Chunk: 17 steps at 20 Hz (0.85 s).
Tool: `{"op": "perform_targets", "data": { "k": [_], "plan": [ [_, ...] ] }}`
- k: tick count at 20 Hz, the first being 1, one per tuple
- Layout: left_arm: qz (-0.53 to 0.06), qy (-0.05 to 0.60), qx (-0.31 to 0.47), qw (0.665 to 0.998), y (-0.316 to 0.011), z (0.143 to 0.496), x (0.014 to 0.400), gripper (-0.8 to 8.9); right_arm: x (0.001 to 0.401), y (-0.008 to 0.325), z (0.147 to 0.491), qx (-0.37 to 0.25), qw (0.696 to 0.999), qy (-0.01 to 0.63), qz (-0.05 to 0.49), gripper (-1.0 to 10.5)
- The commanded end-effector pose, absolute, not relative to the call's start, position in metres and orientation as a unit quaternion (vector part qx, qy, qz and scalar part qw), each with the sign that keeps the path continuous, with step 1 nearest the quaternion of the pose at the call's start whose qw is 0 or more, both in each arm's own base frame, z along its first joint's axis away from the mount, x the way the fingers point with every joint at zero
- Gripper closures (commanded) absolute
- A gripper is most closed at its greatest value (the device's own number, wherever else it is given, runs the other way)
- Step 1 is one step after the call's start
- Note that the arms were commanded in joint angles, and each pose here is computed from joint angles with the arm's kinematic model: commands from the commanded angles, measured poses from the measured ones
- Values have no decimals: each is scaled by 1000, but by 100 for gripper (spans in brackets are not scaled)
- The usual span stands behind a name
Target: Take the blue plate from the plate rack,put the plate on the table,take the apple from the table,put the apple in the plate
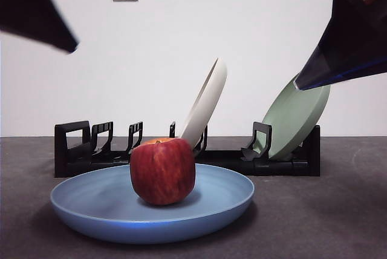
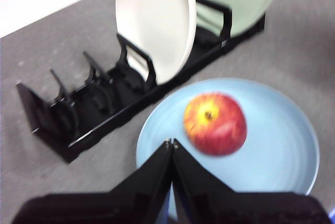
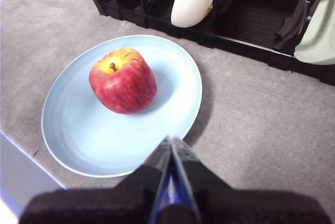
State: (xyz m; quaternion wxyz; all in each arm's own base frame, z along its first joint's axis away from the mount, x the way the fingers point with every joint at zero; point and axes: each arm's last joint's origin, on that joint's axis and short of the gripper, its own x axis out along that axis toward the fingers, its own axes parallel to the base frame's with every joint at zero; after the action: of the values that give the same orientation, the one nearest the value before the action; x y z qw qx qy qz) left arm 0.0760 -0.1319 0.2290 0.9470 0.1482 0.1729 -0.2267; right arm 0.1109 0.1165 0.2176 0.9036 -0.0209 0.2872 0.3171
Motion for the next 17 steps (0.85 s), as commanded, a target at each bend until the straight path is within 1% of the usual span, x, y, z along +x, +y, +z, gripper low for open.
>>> {"op": "perform_targets", "data": {
  "k": [1, 3, 5, 7, 8, 9, 10, 13, 15, 17],
  "plan": [
    [-205, 159, 130, 957, -116, 236, 78, 815, 110, 116, 215, -18, 903, 291, 316, 958],
    [-202, 152, 40, 967, -97, 247, 82, 815, 110, 116, 215, -18, 903, 291, 316, 958],
    [-194, 128, -29, 972, -74, 257, 85, 815, 110, 116, 215, -18, 903, 291, 316, 958],
    [-198, 97, -70, 973, -52, 265, 83, 815, 110, 116, 215, -18, 903, 291, 316, 958],
    [-188, 80, -82, 976, -42, 268, 82, 815, 110, 116, 215, -18, 903, 291, 316, 958],
    [-166, 67, -89, 980, -33, 269, 80, 815, 110, 116, 215, -18, 903, 291, 316, 958],
    [-132, 60, -89, 985, -26, 269, 79, 815, 110, 116, 215, -18, 903, 291, 316, 958],
    [-50, 63, -71, 994, -11, 261, 79, 815, 110, 116, 215, -17, 903, 291, 316, 958],
    [-14, 71, -64, 995, -6, 250, 82, 815, 110, 116, 215, -18, 903, 291, 316, 958],
    [8, 82, -61, 995, -2, 234, 85, 815, 110, 116, 215, -18, 903, 291, 316, 958]
  ]
}}
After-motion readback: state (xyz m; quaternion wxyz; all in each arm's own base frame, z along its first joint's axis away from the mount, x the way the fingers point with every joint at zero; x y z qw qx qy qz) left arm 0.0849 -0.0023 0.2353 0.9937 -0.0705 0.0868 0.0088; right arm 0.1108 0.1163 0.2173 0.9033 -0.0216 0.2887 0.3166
